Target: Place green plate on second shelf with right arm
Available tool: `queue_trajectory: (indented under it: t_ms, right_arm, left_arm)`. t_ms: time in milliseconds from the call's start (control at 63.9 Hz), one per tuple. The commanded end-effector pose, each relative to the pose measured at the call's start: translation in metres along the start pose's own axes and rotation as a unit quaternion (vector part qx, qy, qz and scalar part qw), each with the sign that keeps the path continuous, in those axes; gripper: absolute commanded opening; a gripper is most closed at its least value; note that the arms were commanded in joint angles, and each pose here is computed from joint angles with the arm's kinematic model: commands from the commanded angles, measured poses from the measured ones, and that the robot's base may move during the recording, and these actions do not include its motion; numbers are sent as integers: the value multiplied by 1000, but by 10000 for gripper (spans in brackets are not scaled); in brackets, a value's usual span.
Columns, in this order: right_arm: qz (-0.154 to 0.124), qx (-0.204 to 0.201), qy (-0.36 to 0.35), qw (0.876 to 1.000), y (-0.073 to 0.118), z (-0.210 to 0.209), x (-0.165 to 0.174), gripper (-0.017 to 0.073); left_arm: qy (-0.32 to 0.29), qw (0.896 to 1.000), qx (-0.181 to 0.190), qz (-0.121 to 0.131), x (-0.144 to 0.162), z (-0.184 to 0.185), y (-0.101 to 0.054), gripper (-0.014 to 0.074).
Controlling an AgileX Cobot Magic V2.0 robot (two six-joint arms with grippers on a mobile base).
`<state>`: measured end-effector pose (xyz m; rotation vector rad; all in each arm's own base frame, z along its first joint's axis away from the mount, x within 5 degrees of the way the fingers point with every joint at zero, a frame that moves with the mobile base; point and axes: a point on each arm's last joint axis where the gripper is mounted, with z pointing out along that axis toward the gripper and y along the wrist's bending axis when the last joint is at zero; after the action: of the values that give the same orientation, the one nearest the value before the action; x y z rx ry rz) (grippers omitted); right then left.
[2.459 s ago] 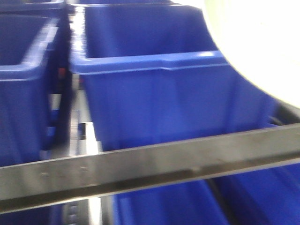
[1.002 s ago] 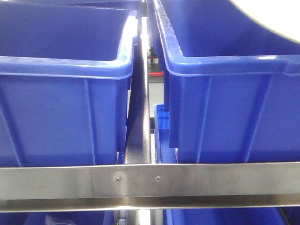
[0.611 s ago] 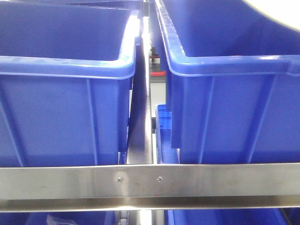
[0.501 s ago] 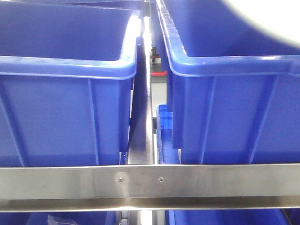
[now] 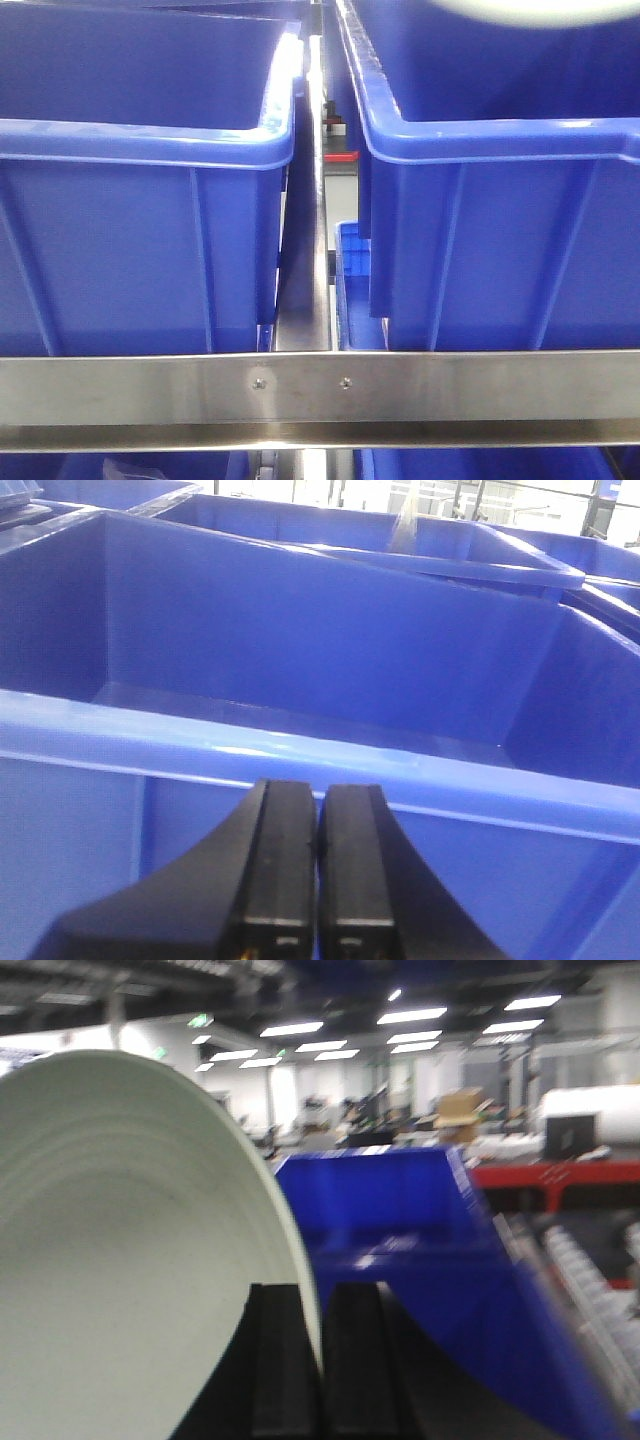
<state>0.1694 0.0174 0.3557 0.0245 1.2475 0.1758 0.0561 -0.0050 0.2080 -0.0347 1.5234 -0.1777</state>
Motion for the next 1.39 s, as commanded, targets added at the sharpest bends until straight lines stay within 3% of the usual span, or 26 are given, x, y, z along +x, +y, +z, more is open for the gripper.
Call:
queue_trajectory:
  t_ms: [0, 125, 298, 360, 470, 564, 642, 689, 846, 908, 987, 1253, 1378]
  right_arm:
    - [-24, 37, -77, 996, -9, 13, -29, 58]
    - [-37, 59, -23, 997, -19, 35, -13, 58]
    - [-66, 46, 35, 996, -22, 56, 20, 91]
    - [-74, 41, 50, 995, -22, 61, 29, 172]
    - [-64, 44, 58, 995, -23, 63, 33, 433]
    - [-57, 48, 58, 995, -24, 61, 31, 521]
    - [-57, 48, 58, 996, -23, 59, 28, 499]
    - [-57, 48, 62, 995, -22, 57, 25, 442]
    - [-52, 42, 104, 992, -17, 39, 13, 29]
    - [-49, 36, 125, 990, -14, 30, 9, 80]
    - [-45, 23, 146, 988, -7, 16, 1, 41]
    - [-34, -17, 170, 985, 8, -36, -28, 47]
    - [-35, -23, 147, 988, 8, -70, -45, 47]
  left_arm:
    - [-33, 999, 5, -6, 5, 0, 1, 130]
    - [-33, 999, 5, -6, 5, 0, 1, 130]
    - [-33, 999, 5, -6, 5, 0, 1, 130]
    - [-33, 999, 5, -6, 5, 0, 1, 130]
    - [-33, 999, 5, -6, 5, 0, 1, 130]
    - [-33, 999, 5, -6, 5, 0, 1, 130]
    - [-33, 999, 5, -6, 5, 0, 1, 130]
    - [-33, 999, 5, -6, 5, 0, 1, 130]
    - [-33, 999, 5, -6, 5, 0, 1, 130]
    - [-33, 999, 5, -6, 5, 0, 1, 130]
    - [-33, 999, 5, -6, 5, 0, 1, 130]
    - [-33, 999, 5, -6, 5, 0, 1, 130]
    - [-33, 999, 5, -6, 5, 0, 1, 130]
